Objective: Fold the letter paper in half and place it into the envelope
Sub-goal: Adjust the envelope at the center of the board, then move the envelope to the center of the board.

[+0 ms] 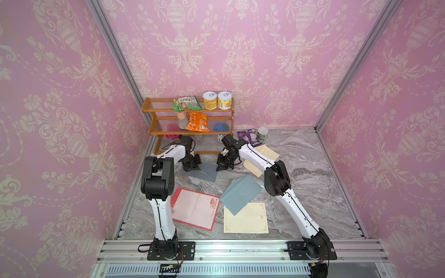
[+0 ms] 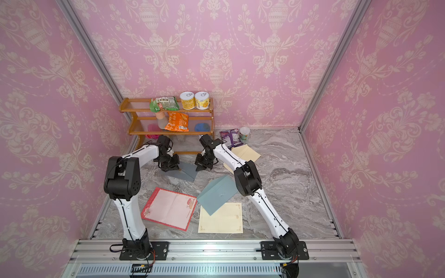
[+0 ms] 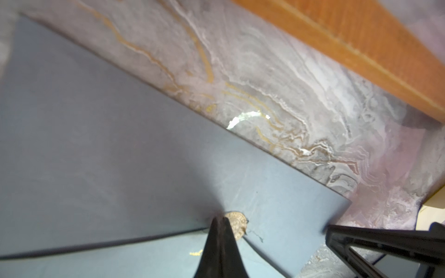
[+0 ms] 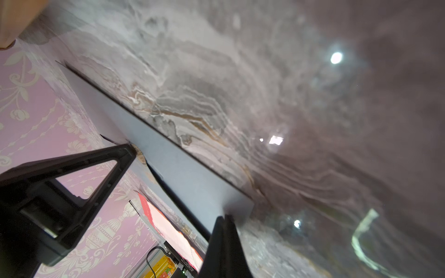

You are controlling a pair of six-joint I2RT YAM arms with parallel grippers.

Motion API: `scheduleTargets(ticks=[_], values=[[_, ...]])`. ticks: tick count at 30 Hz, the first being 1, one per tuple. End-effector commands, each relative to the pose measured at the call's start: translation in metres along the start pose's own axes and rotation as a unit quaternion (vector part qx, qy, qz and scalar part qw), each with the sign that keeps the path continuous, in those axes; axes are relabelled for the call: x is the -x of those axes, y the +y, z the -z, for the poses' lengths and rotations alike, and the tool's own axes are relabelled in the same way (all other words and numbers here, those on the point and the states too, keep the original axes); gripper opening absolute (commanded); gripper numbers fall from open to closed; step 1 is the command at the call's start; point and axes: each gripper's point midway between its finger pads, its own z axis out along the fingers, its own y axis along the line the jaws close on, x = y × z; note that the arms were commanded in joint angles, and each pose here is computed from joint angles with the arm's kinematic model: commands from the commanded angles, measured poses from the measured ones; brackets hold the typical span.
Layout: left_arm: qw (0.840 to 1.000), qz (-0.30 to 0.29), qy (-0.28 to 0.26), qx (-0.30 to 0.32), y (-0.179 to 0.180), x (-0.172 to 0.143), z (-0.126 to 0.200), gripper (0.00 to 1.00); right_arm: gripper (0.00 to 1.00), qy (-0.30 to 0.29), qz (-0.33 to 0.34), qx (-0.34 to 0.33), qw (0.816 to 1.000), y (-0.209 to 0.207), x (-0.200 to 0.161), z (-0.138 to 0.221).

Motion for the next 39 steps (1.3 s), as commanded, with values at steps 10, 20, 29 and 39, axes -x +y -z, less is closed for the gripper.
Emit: scheduleTargets(ticks=[10, 20, 29, 39], values=[[0.999, -0.035, -0.018, 0.019, -0.016, 0.010, 0.054, 0.21, 0.00, -0.064, 0.051, 0.100, 0.992, 0.068, 0.022, 0.065], [0.986, -0.162, 0.000, 0.048, -0.066, -0.039, 0.064, 0.99, 1.00, -0.096, 0.067, 0.057, 0.991, 0.046, -0.011, 0.143], [0.969, -0.247, 0.014, 0.006, -0.108, -0.115, 0.046, 0.99, 1.00, -0.128, 0.013, 0.022, 0.991, -0.026, -0.039, 0.182], [0.950, -0.308, 0.006, -0.052, -0.144, -0.155, 0.031, 0.98, 1.00, -0.144, -0.051, 0.003, 0.988, -0.088, -0.065, 0.192]])
